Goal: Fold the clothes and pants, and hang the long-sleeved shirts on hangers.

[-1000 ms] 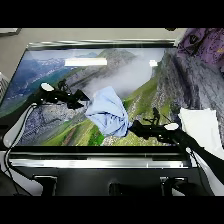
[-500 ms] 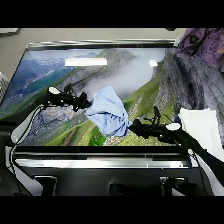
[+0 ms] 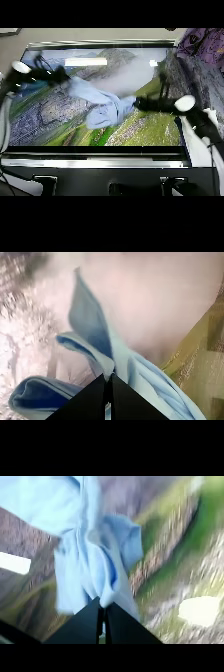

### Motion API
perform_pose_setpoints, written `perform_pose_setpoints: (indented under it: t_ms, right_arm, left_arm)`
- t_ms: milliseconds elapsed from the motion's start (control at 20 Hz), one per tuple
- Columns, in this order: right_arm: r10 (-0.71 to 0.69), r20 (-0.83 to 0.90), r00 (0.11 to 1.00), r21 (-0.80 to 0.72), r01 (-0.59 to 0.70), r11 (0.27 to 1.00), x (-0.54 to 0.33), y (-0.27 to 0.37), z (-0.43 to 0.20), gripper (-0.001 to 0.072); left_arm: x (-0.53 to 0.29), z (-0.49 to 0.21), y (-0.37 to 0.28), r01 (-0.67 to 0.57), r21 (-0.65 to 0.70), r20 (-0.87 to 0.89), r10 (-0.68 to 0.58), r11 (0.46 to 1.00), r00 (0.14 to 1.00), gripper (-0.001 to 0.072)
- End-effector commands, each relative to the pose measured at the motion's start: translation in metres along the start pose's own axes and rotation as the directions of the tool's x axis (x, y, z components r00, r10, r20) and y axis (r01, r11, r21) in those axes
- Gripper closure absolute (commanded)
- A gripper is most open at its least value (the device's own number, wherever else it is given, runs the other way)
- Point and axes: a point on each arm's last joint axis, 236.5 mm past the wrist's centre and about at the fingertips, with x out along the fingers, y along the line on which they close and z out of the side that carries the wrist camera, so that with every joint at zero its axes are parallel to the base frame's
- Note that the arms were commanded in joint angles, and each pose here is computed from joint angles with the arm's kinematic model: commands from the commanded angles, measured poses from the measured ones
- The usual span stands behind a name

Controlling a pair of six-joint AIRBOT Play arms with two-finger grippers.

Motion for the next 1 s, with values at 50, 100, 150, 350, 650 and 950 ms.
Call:
perform_pose_setpoints:
  t_ms: [50,100,150,350,650,950]
  right_arm:
    - [-0.094,0.274,0.957,-0.289,0.175,0.941,-0.122,0.065,0.111,0.0681]
    - [-0.075,0.344,0.936,-0.328,0.195,0.924,-0.155,0.086,0.125,0.0681]
    - [-0.051,0.406,0.912,-0.359,0.211,0.909,-0.189,0.107,0.134,0.0681]
    - [0.042,0.602,0.798,-0.418,0.270,0.868,-0.308,0.166,0.129,0.0681]
    - [-0.024,0.774,0.632,-0.266,0.359,0.895,-0.389,0.159,0.126,0.0681]
    - [-0.180,0.742,0.646,-0.063,0.335,0.940,-0.288,0.098,0.210,0.0680]
  left_arm:
    - [-0.182,0.075,-0.052,-0.147,0.177,0.365,0.073,0.973,0.928,0.0696]
    - [-0.224,0.078,-0.068,-0.170,0.202,0.442,0.066,0.965,0.895,0.0696]
    - [-0.259,0.075,-0.079,-0.196,0.215,0.502,0.064,0.957,0.863,0.0696]
    - [-0.378,0.034,-0.111,-0.355,0.235,0.668,0.116,0.905,0.735,0.0695]
    - [-0.446,-0.030,-0.120,-0.393,0.148,0.734,0.166,0.907,0.658,0.0694]
    - [-0.350,-0.023,-0.069,-0.290,0.012,0.538,0.238,0.957,0.809,0.0694]
